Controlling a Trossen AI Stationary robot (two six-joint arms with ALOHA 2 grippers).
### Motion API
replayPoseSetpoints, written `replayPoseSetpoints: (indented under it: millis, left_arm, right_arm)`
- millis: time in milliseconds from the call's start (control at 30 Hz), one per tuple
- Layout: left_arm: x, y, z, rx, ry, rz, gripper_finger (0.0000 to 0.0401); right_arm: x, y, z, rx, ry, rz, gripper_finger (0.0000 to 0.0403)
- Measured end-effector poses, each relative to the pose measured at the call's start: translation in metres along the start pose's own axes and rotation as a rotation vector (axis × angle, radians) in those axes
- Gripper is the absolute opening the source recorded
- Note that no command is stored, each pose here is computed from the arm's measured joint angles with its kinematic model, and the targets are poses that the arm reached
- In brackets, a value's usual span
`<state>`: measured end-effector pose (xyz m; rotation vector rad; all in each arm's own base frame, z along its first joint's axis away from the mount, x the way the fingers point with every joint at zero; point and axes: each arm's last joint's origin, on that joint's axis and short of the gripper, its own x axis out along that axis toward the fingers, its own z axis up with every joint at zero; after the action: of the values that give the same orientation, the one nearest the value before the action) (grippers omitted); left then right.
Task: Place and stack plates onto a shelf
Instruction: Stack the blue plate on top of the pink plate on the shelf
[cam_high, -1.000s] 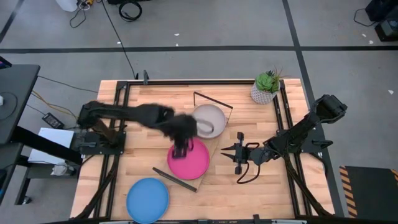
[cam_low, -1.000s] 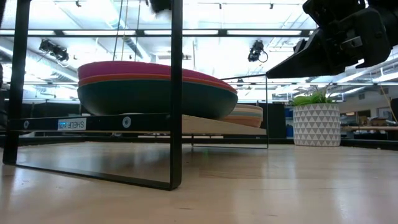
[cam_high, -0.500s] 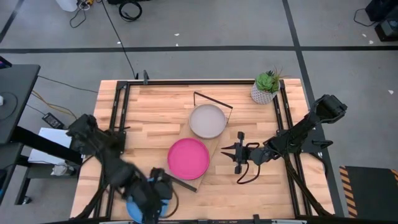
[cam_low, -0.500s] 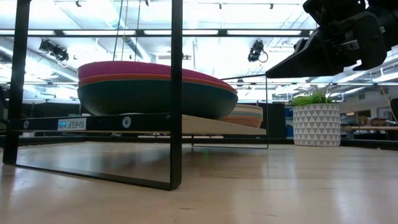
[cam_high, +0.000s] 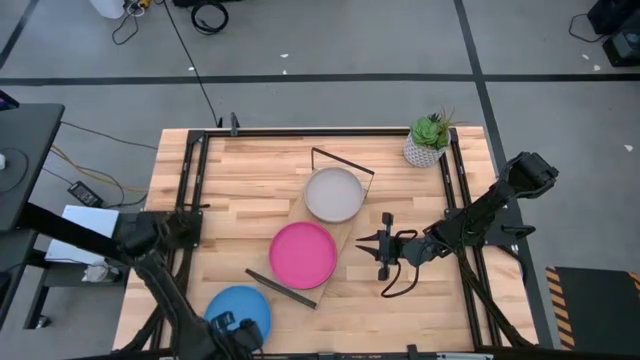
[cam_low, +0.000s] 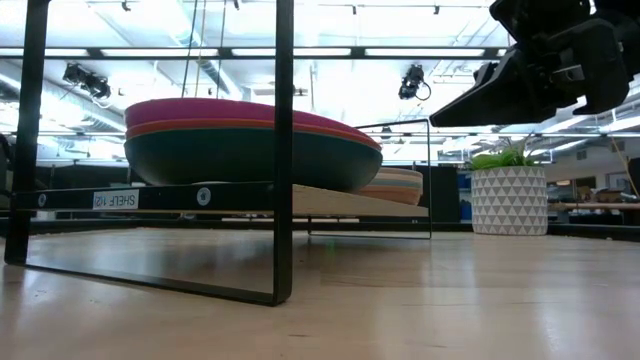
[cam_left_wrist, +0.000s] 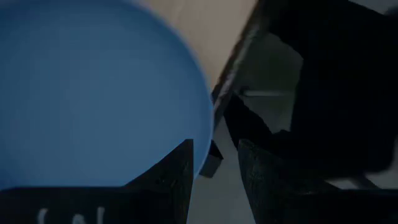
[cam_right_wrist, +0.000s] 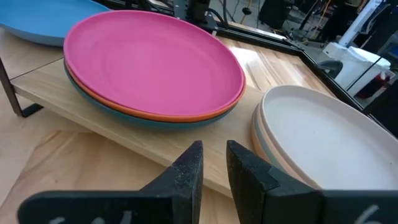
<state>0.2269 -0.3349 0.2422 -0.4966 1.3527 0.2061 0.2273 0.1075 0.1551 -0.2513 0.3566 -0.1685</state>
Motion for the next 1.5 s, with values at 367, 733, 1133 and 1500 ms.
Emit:
replayPoseSetpoints:
  millis: [367,733,1133,1500]
  left_arm:
    - [0.051,-0.007,0.006,-0.145,0.001,0.062,0.0182]
    - [0.085,-0.003,0.004,-0.082,0.055,0.160,0.0180]
    - [0.041,-0.016,0.009,-0.067,0.240,0.064,0.0022]
    - [-0.128,-0.042,0.037,0.059,-0.132,-0.472,0.0018]
  right_arm:
    - [0.006,-0.009,0.003,-0.020,-0.018,-0.033,0.0077]
    - [0.012,-0.016,0.004,-0.013,-0.026,-0.017,0.0077]
    - [0.014,-0.020,0.006,-0.001,-0.036,-0.008,0.0077]
    - [0.015,-0.021,0.006,0.011,-0.041,0.010,0.0077]
